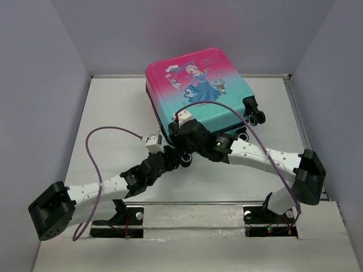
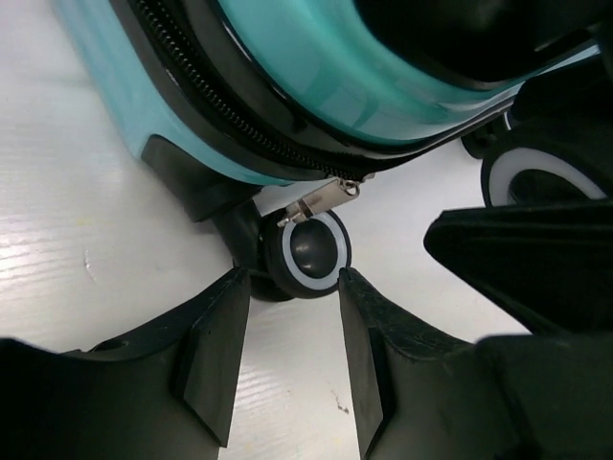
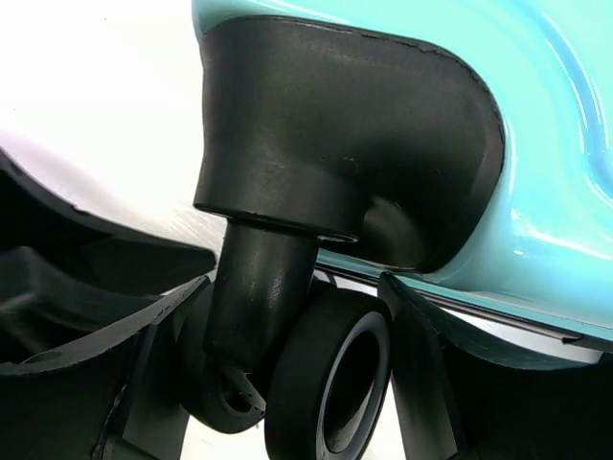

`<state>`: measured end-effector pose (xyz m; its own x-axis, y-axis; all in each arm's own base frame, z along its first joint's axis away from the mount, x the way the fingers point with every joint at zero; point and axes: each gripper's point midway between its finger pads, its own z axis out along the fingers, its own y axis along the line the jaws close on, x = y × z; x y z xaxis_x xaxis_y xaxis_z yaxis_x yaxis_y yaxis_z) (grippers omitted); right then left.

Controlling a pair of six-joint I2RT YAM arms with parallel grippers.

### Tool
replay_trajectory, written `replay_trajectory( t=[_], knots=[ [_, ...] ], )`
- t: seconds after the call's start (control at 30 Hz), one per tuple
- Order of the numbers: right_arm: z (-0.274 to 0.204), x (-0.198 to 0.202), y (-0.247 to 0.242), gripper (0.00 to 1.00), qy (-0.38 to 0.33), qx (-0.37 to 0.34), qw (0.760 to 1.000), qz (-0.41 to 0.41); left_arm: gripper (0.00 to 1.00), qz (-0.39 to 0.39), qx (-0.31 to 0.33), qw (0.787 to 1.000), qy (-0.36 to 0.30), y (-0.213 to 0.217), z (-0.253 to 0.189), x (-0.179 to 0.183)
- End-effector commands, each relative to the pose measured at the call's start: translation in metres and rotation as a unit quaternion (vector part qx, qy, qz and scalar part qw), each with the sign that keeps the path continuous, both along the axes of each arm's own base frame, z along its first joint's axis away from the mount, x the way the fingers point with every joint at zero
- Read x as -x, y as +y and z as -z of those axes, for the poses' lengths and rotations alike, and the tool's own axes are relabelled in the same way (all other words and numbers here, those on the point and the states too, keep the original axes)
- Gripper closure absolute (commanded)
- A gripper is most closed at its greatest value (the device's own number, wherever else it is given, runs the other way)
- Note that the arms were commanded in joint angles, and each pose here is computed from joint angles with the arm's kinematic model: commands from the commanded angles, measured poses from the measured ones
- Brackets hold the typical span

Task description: Pack the luggage

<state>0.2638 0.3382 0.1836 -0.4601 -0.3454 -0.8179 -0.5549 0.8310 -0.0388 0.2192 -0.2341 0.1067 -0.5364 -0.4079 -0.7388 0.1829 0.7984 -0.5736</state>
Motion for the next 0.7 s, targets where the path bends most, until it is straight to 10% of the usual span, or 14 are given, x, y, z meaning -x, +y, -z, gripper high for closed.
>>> replay_trajectory(
  t=[0.0, 0.67],
  knots=[
    [-0.045, -0.017, 0.001, 0.93, -0.048, -0.023, 0.999, 0.004, 0.46, -0.031, 0.037, 0.996, -0.071, -0.018, -0.043, -0.026],
    [-0.054, 0.008, 0.025, 0.93, -0.032, -0.1, 0.992, -0.067, 0.56, -0.126, 0.07, 0.981, -0.13, -0.045, -0.068, -0.033]
  ],
)
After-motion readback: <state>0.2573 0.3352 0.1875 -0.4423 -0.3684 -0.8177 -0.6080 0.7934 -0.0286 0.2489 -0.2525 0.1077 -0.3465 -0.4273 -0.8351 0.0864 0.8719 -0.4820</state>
